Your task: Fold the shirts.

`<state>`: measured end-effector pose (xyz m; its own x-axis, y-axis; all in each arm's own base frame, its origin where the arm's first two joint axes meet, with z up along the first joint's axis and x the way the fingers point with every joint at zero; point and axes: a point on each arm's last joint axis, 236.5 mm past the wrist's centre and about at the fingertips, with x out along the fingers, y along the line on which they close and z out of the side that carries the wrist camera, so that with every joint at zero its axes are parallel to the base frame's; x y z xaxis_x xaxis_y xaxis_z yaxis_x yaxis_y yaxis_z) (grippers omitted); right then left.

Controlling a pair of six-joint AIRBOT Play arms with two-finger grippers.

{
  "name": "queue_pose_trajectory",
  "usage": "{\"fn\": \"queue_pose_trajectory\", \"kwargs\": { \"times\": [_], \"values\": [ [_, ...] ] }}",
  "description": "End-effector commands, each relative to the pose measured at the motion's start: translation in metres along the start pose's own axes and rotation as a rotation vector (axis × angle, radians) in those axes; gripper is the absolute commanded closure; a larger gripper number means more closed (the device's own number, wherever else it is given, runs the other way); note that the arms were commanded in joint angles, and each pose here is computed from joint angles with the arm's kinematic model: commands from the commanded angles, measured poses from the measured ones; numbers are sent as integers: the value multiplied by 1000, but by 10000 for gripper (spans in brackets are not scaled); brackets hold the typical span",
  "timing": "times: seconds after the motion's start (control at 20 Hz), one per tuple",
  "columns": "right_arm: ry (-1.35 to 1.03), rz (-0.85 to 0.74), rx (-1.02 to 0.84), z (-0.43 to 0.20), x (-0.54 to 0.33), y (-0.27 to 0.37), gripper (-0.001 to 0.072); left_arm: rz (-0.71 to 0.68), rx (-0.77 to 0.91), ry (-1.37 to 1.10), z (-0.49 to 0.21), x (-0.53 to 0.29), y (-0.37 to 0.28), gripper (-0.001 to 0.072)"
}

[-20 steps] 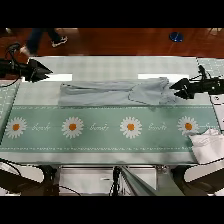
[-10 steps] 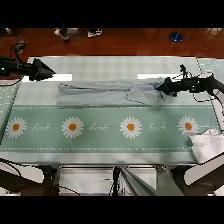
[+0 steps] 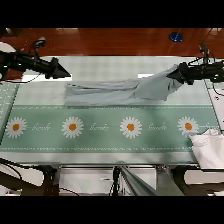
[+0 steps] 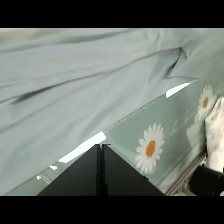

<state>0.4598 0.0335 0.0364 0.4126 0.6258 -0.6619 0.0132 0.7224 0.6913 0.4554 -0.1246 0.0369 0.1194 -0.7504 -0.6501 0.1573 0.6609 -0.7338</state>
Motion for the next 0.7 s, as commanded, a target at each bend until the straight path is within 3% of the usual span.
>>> {"fn": "queue_pose_trajectory", "kwargs": {
  "times": [0.0,0.35,0.65],
  "values": [
    [20,-2,-27,-12,-24,23,688,9,38,100,-19,43,-36,672],
    [37,-18,-80,-32,-58,54,688,-8,145,157,-57,146,-137,674],
    [-31,-17,-174,-43,-97,96,688,36,229,151,-90,219,-174,673]
  ]
}}
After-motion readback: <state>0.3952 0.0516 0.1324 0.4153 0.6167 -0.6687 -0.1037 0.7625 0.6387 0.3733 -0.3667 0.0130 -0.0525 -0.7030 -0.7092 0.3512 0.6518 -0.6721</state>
